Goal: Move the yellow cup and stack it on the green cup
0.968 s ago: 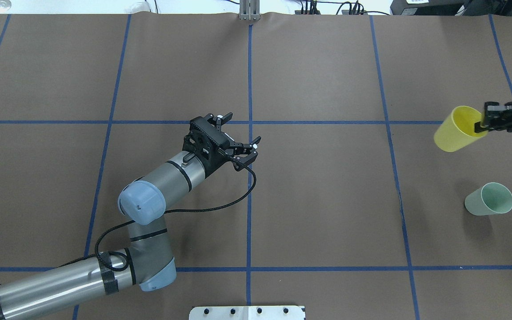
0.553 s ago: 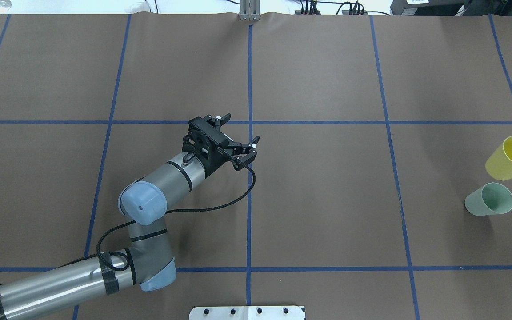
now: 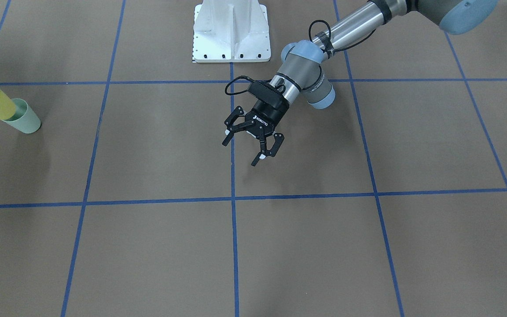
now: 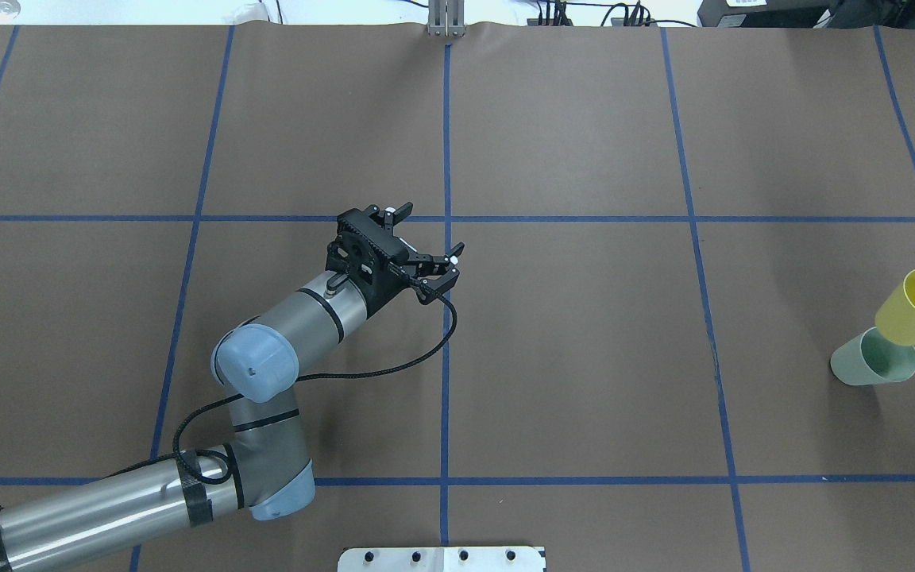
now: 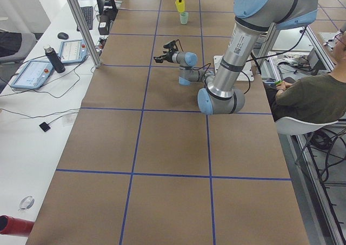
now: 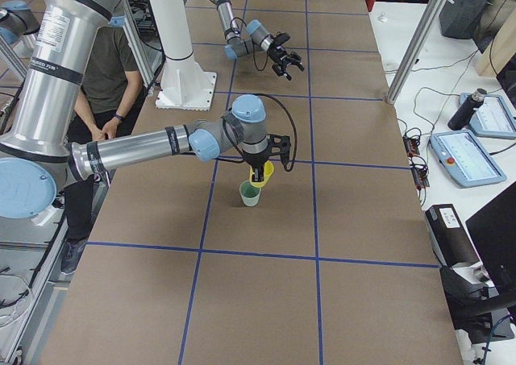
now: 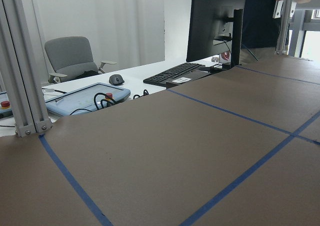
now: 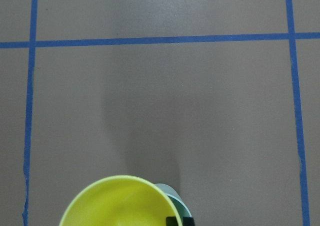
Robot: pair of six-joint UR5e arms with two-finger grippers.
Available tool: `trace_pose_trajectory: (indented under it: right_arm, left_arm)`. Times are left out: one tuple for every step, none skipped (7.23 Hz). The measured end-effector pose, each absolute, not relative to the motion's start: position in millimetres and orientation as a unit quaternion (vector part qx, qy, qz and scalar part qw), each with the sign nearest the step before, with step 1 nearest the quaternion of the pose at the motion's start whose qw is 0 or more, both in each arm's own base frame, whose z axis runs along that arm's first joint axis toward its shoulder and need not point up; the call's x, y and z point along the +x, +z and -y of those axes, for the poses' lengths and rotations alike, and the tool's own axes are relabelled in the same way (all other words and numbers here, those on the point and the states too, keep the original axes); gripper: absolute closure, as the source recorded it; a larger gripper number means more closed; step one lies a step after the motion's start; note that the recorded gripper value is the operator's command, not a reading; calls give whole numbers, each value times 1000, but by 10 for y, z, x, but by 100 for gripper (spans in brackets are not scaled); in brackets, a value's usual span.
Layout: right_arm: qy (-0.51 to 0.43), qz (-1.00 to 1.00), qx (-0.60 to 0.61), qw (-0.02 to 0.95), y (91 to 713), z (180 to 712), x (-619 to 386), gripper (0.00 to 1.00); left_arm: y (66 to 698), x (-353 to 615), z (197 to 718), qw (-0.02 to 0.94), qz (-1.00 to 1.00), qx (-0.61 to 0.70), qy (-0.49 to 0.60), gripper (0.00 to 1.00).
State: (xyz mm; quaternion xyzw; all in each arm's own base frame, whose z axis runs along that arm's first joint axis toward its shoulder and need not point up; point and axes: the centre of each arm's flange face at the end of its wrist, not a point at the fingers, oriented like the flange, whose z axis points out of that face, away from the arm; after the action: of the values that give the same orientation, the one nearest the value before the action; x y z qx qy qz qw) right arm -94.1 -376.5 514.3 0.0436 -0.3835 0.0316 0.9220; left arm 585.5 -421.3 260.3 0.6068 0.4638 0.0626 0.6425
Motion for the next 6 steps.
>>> trace_pose_trajectory:
  right_arm:
    - [27,390,42,919,5270,3771,-973,100]
    - [24,397,38,917,5368,3757,-986,100]
    - [22,402,33,915,5414,3728,-990,100]
    - [20,407,29,913,5425,3701,-990,100]
    - [19,409,26,912,5433,3668,-982,100]
    - [18,410,24,912,5443,3638,-977,100]
  left_arm:
    - [2603,5855,4213,642,-464,607,63,0]
    - [2603,5855,4213,642,-464,607,62,0]
    - [2605,5856,4210,642,-465,606,62,0]
    - [2613,5860,4208,643,-464,606,63,0]
    - [2618,5861,4206,643,-464,606,63,0]
    - [2619,5862,4205,643,-464,606,63,0]
